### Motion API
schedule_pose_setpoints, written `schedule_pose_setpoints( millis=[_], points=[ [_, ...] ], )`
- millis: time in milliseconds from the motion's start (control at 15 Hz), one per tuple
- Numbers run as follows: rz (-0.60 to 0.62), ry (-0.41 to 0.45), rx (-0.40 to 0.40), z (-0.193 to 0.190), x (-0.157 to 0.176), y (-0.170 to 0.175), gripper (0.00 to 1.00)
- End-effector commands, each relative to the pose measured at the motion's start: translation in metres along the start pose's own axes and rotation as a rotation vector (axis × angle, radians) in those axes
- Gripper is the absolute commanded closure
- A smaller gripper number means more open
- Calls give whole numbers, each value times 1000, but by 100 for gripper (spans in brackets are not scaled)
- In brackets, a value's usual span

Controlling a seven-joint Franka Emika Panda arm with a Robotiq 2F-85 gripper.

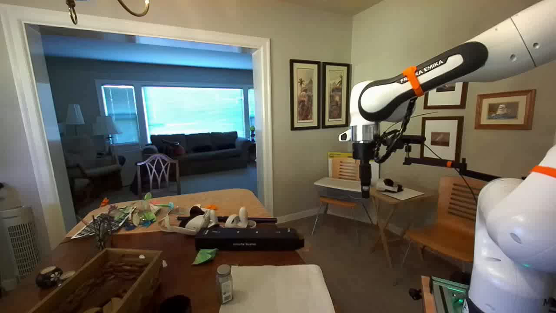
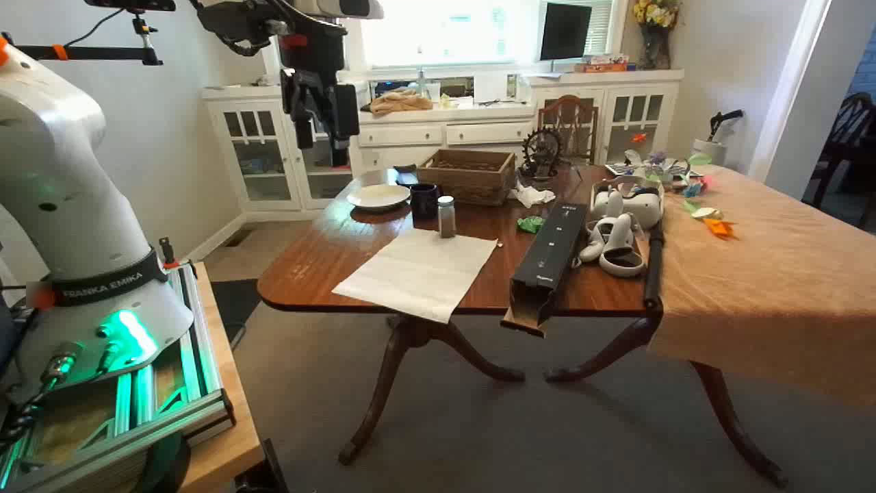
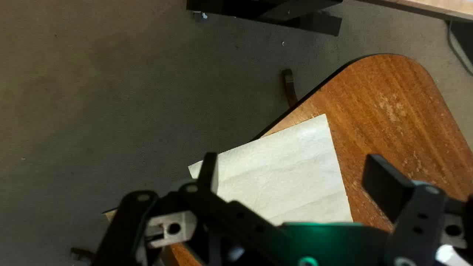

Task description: Put the white object in the basket then move the basket forwards.

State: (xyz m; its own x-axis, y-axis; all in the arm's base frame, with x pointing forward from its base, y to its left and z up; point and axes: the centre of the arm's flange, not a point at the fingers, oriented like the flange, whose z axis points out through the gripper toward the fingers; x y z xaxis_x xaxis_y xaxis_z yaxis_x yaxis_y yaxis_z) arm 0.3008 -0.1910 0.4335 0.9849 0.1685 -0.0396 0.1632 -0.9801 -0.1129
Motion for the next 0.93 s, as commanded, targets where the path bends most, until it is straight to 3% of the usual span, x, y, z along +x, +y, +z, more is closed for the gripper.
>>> schedule_pose_setpoints(
  millis=[0,400,867],
  points=[
    [0,0,0,0,0,0,0],
    [0,0,0,0,0,0,0],
    [346,128,7,15,53,-3,0]
  ],
)
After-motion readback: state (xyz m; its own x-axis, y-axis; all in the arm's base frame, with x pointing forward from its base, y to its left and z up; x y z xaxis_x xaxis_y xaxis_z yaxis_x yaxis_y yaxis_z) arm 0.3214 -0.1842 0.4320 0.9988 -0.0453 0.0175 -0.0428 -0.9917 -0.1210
